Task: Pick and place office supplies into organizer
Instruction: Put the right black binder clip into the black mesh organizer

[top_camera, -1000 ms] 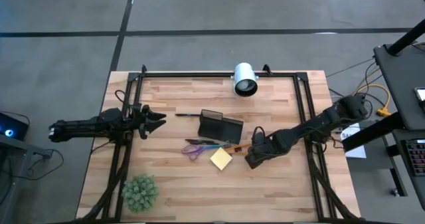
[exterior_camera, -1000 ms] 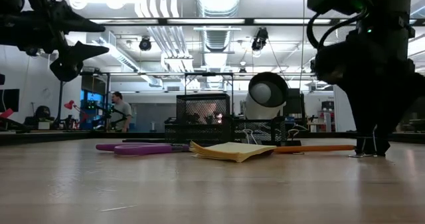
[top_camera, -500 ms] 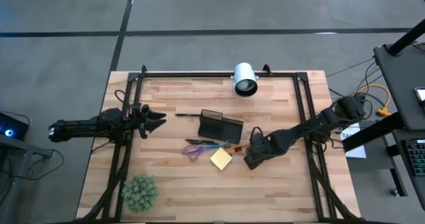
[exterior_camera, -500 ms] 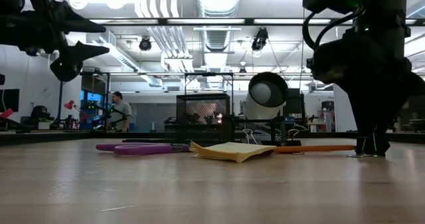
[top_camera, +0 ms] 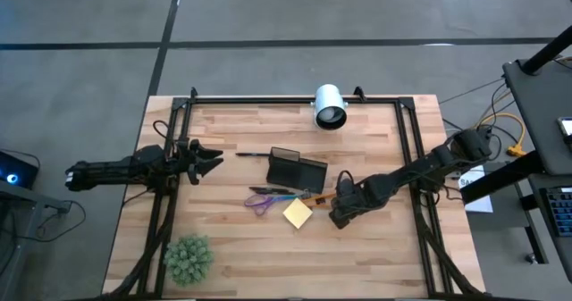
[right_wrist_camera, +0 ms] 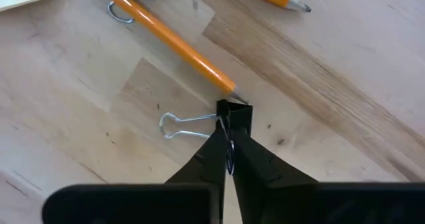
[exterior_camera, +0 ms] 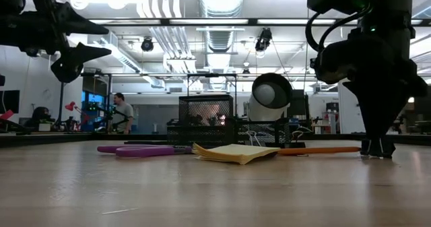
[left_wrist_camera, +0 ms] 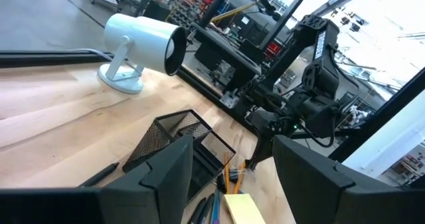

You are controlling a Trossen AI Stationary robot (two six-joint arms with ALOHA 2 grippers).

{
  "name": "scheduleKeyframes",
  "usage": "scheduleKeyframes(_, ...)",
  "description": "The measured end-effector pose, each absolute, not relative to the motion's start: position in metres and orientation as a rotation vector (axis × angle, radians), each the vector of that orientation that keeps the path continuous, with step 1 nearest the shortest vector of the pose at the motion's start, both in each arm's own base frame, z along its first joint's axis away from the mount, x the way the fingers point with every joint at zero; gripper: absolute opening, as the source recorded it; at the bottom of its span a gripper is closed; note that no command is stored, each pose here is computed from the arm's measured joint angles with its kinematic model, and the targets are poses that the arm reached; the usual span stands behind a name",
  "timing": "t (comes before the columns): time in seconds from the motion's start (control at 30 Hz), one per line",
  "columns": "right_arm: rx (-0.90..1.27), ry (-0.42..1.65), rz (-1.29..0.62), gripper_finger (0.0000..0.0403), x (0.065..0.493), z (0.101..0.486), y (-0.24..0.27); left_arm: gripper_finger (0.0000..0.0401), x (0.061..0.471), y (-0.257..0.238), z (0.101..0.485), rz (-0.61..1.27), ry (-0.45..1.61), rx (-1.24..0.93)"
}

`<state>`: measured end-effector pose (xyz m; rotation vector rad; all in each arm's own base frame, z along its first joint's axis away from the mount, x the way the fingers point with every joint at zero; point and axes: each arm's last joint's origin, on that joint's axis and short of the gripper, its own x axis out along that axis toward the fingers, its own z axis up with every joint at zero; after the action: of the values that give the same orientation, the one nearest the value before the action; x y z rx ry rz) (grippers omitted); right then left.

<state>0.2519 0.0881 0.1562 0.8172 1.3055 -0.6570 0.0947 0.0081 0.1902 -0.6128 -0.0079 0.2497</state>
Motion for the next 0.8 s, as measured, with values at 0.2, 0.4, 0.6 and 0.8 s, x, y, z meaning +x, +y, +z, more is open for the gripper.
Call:
scheduleKeyframes(0.2, 0.828, 1.247, -0.561, 0.0008, 0.263, 0.182, 0.091, 0.0195, 0.095, 0.008, 0.19, 0.249, -0.007, -0.613)
scheduleKeyframes(0.4, 0.837, 1.101, -0.486, 0.0008, 0.292, 0.221, 0.078, 0.0195, 0.096, 0.008, 0.188, 0.253, 0.003, -0.611)
scheduleKeyframes(0.6, 0.795, 0.961, -0.487, 0.0008, 0.337, 0.239, 0.033, 0.0195, 0.097, 0.008, 0.187, 0.261, 0.02, -0.608)
scheduleKeyframes(0.8, 0.77, 0.974, -0.429, 0.0008, 0.381, 0.235, 0.013, 0.0195, 0.099, 0.008, 0.185, 0.268, 0.044, -0.605)
